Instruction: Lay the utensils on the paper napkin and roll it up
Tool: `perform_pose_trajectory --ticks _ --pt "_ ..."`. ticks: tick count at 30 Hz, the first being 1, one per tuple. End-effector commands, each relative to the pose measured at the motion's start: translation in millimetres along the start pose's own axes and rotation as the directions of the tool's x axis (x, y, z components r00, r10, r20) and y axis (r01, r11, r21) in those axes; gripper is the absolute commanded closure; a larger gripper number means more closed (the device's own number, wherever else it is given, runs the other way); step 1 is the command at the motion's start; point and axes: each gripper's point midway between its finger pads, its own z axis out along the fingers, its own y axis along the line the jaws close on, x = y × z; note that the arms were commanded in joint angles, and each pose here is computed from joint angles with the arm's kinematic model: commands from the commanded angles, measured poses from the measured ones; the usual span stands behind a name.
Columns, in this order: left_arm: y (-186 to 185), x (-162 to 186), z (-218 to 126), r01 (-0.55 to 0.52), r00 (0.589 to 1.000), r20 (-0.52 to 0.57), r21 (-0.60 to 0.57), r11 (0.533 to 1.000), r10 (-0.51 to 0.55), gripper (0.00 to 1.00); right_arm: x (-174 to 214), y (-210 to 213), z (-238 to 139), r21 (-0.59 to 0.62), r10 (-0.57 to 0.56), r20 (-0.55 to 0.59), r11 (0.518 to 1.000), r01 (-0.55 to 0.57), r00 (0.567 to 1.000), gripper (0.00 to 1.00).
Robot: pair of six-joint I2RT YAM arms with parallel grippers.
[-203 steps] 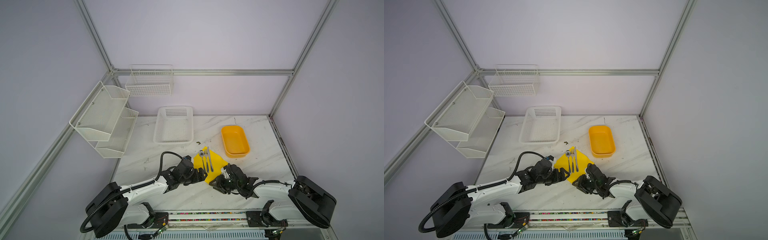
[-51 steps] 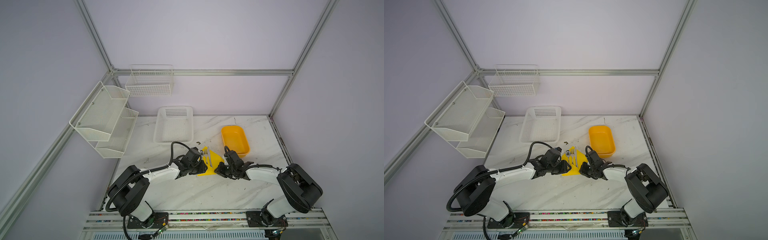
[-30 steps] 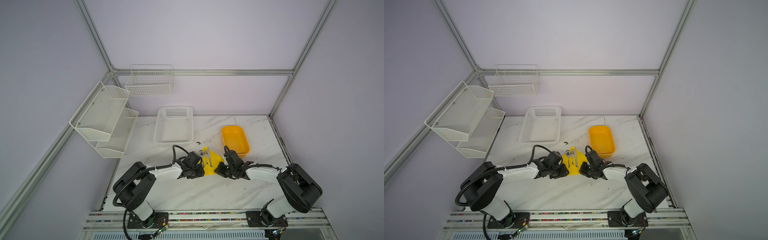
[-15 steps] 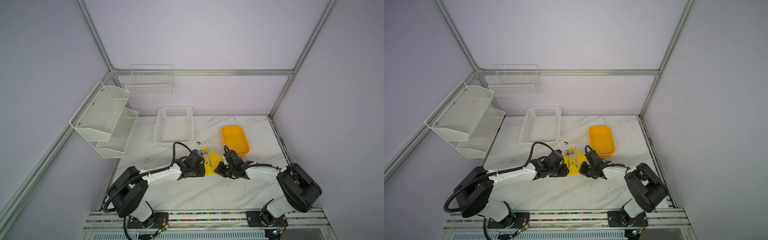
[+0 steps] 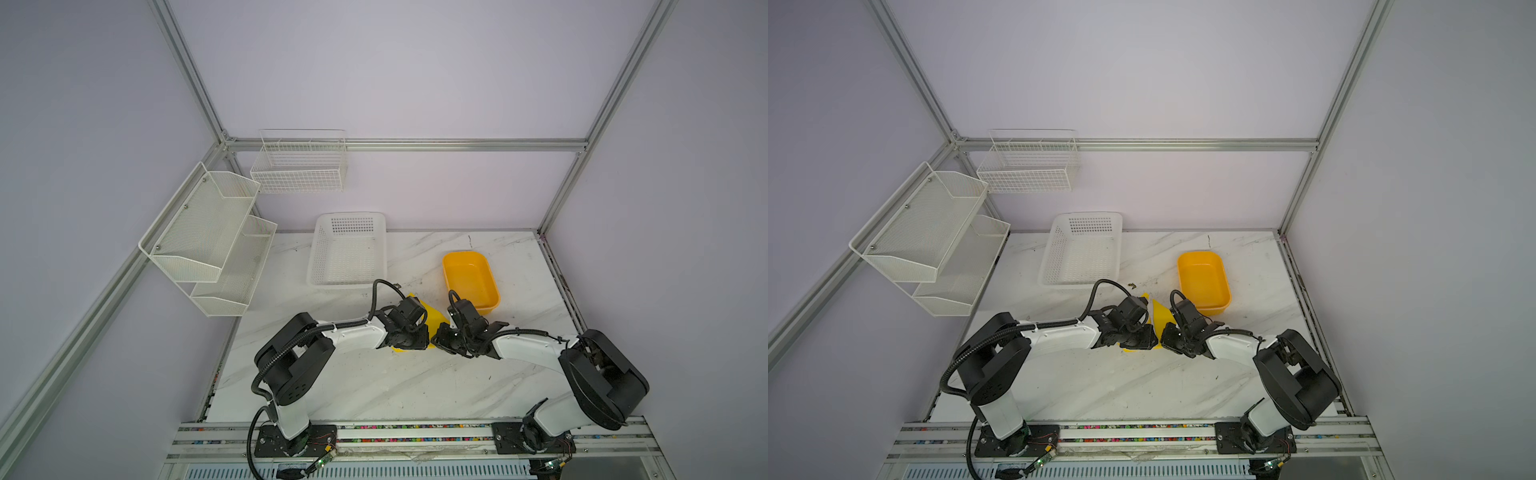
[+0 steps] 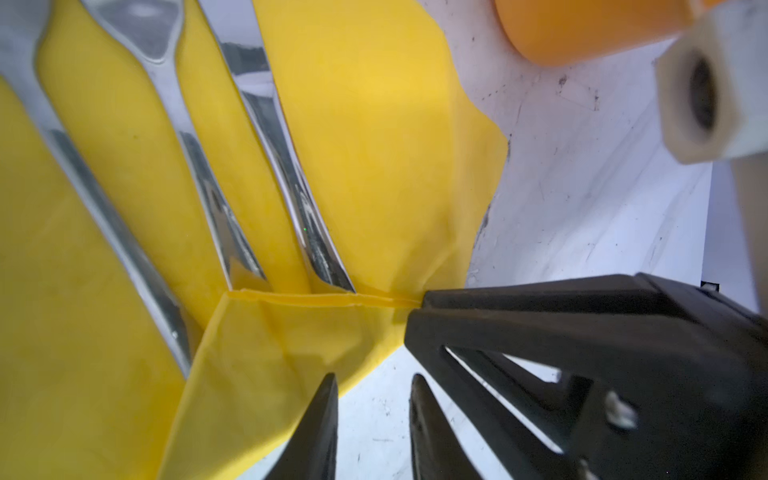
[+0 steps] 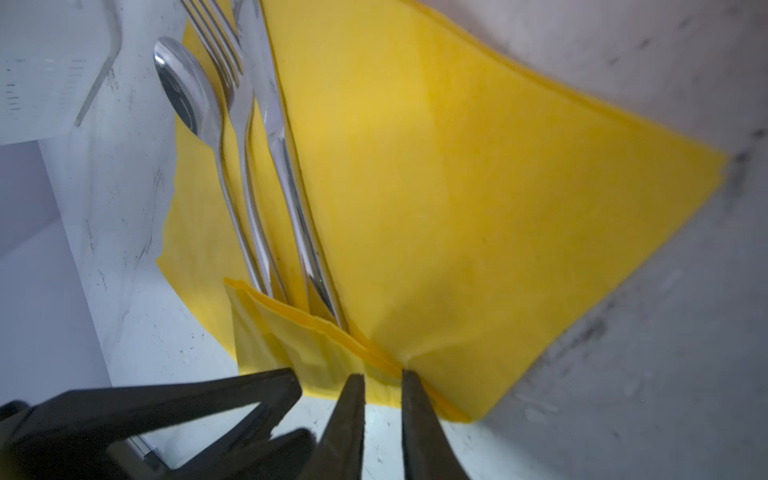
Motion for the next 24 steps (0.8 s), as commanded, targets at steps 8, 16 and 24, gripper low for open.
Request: perform_pose_trajectory --ticks 8,16,24 --pt "-34.6 -25.9 -5.4 -0.003 0.999 0.051 0.095 0.995 -0.002 0.73 -60.2 -1.1 -39.3 0.054 -0.008 0.223 0.999 -0.004 0.975 0.80" --pt "-36.0 -26.1 -6.9 0.001 0.999 0.052 0.101 0.995 -0.007 0.73 -113.5 -5.2 -33.6 0.125 -0.035 0.268 0.992 0.001 0.963 0.80" --pt "-37.1 -25.7 -7.5 -0.004 0.999 0.051 0.105 0.994 -0.001 0.72 -137.7 -57.3 -49.4 0.231 0.039 0.332 0.965 -0.121 0.943 0.80"
